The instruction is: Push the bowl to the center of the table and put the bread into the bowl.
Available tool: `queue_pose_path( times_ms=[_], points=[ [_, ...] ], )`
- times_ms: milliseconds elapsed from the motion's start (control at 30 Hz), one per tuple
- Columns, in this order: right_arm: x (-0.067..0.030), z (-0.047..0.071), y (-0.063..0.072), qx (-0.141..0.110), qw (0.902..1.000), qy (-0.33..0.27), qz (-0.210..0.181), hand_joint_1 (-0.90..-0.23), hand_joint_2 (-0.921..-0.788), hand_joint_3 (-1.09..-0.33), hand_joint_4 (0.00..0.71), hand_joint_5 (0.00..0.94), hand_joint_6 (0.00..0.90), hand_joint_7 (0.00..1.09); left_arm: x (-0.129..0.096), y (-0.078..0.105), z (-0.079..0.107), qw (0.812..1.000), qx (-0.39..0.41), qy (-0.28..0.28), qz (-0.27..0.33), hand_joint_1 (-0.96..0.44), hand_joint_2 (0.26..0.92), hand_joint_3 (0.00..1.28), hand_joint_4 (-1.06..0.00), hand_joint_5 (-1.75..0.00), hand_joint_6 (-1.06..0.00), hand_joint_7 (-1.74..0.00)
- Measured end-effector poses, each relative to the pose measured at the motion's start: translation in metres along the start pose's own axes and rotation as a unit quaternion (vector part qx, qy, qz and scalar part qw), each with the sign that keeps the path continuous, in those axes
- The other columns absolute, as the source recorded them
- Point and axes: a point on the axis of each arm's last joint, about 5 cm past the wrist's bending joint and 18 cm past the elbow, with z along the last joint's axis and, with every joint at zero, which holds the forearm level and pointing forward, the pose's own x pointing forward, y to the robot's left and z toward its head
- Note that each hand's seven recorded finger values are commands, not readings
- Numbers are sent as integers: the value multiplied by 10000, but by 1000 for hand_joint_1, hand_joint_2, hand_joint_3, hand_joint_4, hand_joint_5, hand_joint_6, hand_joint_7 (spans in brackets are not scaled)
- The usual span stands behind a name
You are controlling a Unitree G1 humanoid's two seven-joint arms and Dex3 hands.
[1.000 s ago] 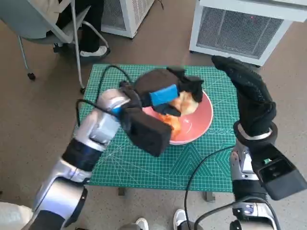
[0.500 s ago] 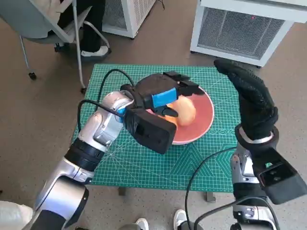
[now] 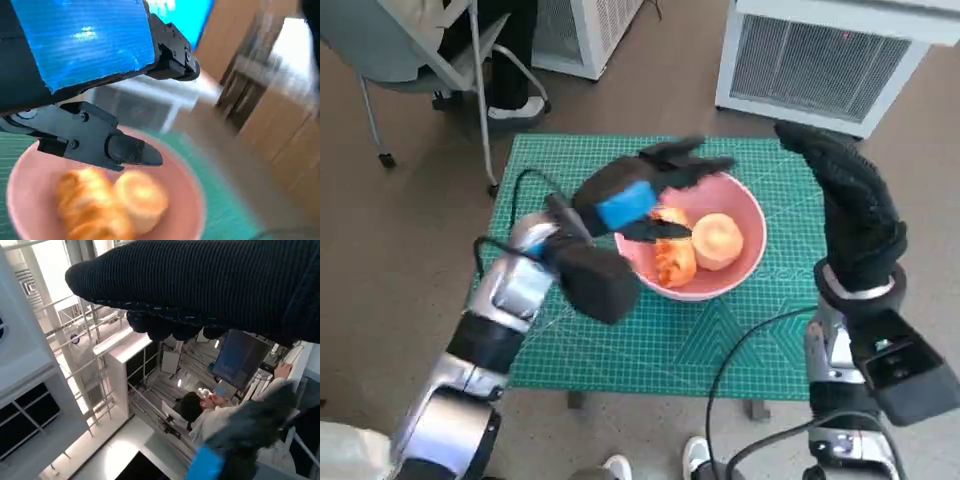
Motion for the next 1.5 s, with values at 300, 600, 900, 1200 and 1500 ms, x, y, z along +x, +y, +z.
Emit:
queue_pose_path(
  times_ms=[300,600,900,1200,1500],
  points=[
    [36,11,-30,-120,9999,21,14,-610,-921,-746,285,3,12,563,-223,35,18,9838,-958,-623,1380,-382,921,208,-374,-19,-455,-35],
    [216,16,-55,-126,9999,-76,-26,-599,-921,-748,283,0,34,502,-357,-136,116,9500,-1861,-1182,2212,-338,921,280,-383,-12,-471,-36],
    [338,31,-43,-137,9999,-43,-5,-564,-921,-777,273,2,67,444,-346,-146,214,9286,-2114,-1597,2597,-325,921,299,-414,-20,-493,-49],
    [384,52,-46,-158,9999,-40,-16,-565,-921,-803,276,2,66,432,-374,-120,263,9277,-2082,-1649,2624,-329,921,299,-415,-15,-492,-52],
    [402,68,-60,-216,9998,-33,22,-563,-921,-815,277,2,68,427,-375,-114,266,9282,-2085,-1653,2602,-349,921,296,-421,-13,-495,-57]
  ],
)
